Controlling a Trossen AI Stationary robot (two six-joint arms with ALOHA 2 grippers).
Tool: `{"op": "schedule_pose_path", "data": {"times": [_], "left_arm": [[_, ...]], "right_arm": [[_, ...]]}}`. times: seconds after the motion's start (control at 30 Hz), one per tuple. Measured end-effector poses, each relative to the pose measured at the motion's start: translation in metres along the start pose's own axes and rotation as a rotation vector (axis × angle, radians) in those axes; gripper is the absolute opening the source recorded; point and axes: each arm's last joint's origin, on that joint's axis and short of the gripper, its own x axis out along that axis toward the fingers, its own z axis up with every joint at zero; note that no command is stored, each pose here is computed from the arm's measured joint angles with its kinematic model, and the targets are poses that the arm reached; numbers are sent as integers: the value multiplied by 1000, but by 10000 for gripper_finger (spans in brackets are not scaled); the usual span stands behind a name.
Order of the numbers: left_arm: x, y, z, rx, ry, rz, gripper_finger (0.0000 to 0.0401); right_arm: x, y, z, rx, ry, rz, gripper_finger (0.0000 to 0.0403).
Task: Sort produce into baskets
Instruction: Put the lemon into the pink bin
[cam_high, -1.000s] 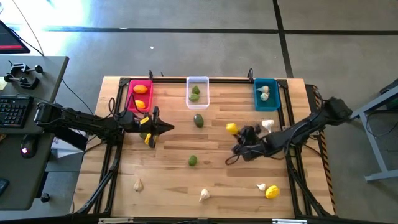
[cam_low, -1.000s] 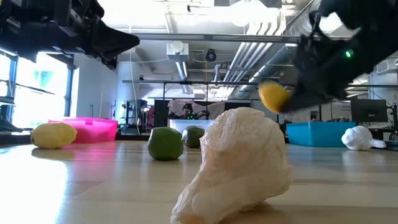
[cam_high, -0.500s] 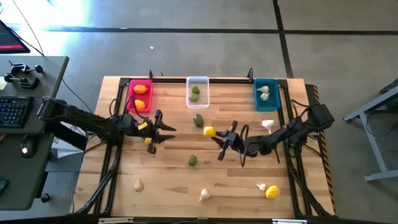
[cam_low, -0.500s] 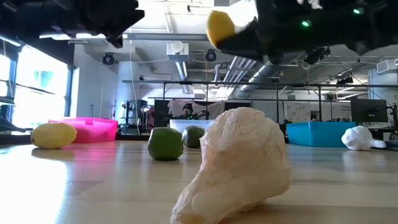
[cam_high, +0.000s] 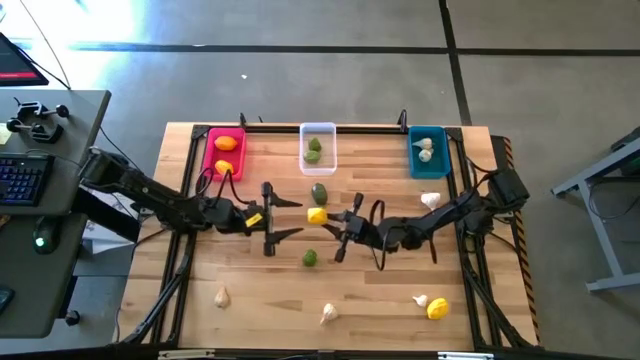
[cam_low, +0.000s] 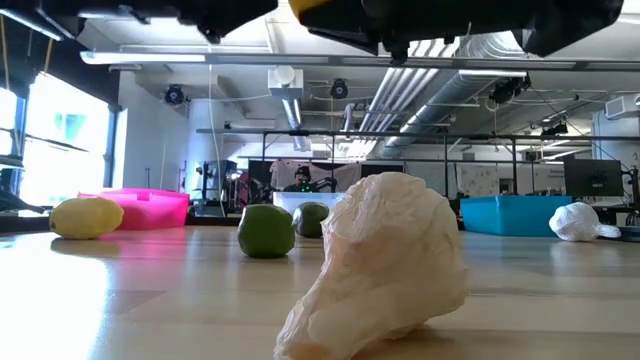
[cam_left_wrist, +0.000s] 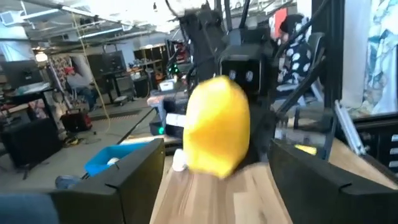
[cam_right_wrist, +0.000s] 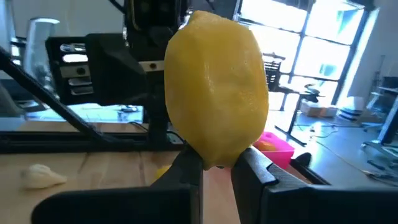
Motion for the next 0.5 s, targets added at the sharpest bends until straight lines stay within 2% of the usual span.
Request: {"op": "schedule_pose_path", "data": {"times": [0.27,0.5], "left_arm": [[18,-5,12,18,-28,-30,277],[32,-11,10,65,0,-48,273]], "right_arm": [[5,2,4,2,12,28,34],[6,1,4,17,15,27,34]]}}
